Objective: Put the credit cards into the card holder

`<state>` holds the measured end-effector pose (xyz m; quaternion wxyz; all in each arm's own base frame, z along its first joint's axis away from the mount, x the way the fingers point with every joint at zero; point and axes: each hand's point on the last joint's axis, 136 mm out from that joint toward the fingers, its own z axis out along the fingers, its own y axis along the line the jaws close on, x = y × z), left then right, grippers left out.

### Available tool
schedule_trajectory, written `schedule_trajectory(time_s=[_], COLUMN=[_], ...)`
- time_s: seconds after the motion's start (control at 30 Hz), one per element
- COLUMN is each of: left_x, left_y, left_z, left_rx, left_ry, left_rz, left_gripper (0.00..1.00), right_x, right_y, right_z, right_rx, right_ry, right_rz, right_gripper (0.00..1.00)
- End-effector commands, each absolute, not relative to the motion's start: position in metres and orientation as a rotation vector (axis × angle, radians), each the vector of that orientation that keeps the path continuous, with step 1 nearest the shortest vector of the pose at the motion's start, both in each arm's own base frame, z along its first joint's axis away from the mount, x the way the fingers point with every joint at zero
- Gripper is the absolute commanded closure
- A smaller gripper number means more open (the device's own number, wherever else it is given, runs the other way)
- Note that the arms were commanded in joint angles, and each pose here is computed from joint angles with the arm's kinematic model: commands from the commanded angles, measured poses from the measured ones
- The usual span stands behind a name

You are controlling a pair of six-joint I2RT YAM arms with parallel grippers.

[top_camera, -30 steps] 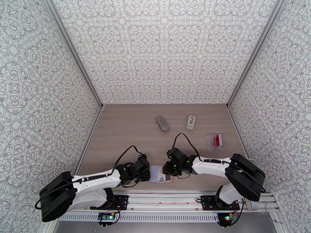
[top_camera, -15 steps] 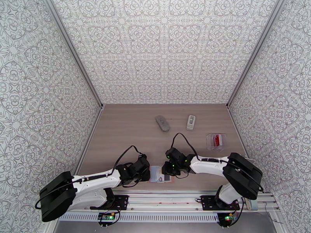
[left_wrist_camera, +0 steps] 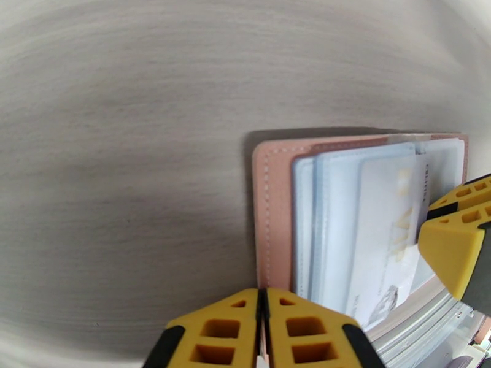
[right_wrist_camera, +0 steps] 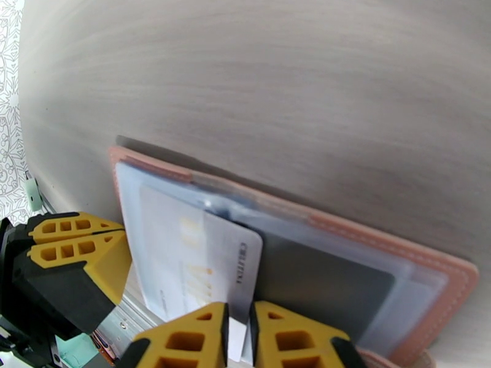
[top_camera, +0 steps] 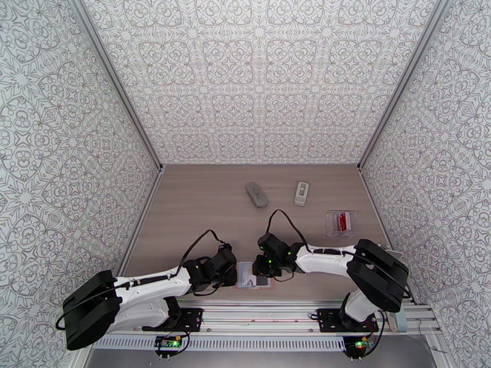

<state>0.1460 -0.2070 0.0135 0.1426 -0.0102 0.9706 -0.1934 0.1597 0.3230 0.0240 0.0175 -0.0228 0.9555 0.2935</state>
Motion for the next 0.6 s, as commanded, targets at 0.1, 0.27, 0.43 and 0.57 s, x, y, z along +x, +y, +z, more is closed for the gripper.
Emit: schedule_trajectory(time_s=[0.1,0.27,0.43,0.57], left_x=[0.143,0.142,0.143,0.143], left_y=[-0.212,-0.212,-0.213,-0.212], left_z=[0.011,0.011,0.011,0.012], left_rx=[0.012,0.014,0.015,0.016], left_ry=[2.811,2.810,2.809,2.809], left_rz=[-0.565,-0.566,-0.567,-0.566], left_gripper=[0.86,0.87,0.87,0.87], right_x=[0.157,0.156,0.154,0.153], right_y=[0.332,0.338,0.345,0.349], right_z=[0.021,0.022,0.022,0.024], right_rx=[-0.096,-0.108,-0.123,-0.130], right_ry=[2.978,2.978,2.979,2.977], right_rz=[0.900,0.912,0.933,0.948], right_gripper=[0.82,0.82,0.83,0.83])
